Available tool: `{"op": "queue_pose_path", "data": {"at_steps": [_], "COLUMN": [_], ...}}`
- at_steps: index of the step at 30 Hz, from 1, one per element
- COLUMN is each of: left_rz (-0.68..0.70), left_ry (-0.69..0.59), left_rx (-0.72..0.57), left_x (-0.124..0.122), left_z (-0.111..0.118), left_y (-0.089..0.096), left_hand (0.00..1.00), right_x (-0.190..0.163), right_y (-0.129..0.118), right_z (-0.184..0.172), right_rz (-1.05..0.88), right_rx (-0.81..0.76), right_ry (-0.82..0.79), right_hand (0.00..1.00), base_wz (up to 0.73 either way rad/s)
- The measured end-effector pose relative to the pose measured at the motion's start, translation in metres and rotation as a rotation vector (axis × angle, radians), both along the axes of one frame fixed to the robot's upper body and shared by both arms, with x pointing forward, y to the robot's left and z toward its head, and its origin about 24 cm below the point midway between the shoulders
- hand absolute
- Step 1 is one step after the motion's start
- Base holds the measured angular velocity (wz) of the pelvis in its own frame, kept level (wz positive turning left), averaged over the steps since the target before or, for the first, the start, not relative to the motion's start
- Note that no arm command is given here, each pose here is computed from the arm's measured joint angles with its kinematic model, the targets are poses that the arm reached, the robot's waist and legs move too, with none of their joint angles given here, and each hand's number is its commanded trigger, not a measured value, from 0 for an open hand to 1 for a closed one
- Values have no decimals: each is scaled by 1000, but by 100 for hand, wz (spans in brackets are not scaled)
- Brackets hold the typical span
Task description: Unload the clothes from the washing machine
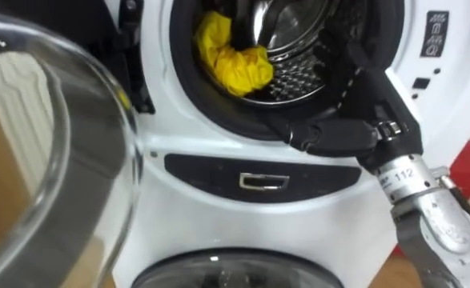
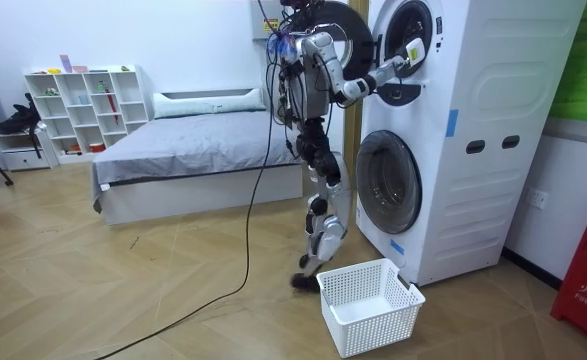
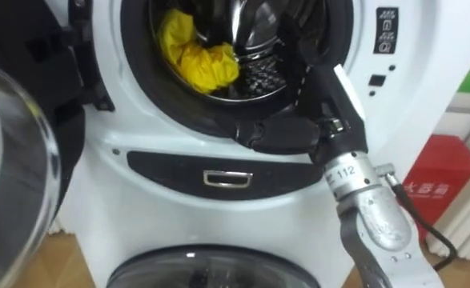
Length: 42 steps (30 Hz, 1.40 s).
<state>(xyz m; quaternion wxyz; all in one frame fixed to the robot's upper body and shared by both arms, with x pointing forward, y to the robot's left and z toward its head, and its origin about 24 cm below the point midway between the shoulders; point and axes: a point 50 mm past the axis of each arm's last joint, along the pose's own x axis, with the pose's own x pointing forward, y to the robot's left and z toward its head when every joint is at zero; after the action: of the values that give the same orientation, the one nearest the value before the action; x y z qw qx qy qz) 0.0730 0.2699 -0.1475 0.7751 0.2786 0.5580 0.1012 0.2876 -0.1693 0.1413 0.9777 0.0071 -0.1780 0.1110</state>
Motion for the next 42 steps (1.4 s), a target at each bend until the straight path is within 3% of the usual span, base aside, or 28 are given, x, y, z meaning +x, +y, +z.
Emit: {"op": "queue_pose_path", "data": {"at_steps": [7,10,18,25,31,42], "left_rz": [48,59,49,51,60,65], "left_ry": [144,181,175,175,169,168], "left_rx": [8,-8,-48,-41,-37,-18], "left_x": [-51,-60,-54,-51,-47,-47], "left_z": [-6,-8,-12,-12,-12,-12], "left_y": [1,-2,-15,-14,-14,-14], "left_hand": [0,0,0,0,0,0], "right_x": [1,1,-1,-3,-6,9], "right_y": [0,0,10,21,30,35], "right_z": [-1,0,6,27,53,51], "right_rz": [24,22,-28,-191,-279,-265], "right_rx": [47,36,-165,-510,-591,-597], "right_ry": [28,22,-28,-186,-330,-262], "right_hand": [0,0,0,0,0,0], "base_wz": [-5,-5,-6,1,1,6]}}
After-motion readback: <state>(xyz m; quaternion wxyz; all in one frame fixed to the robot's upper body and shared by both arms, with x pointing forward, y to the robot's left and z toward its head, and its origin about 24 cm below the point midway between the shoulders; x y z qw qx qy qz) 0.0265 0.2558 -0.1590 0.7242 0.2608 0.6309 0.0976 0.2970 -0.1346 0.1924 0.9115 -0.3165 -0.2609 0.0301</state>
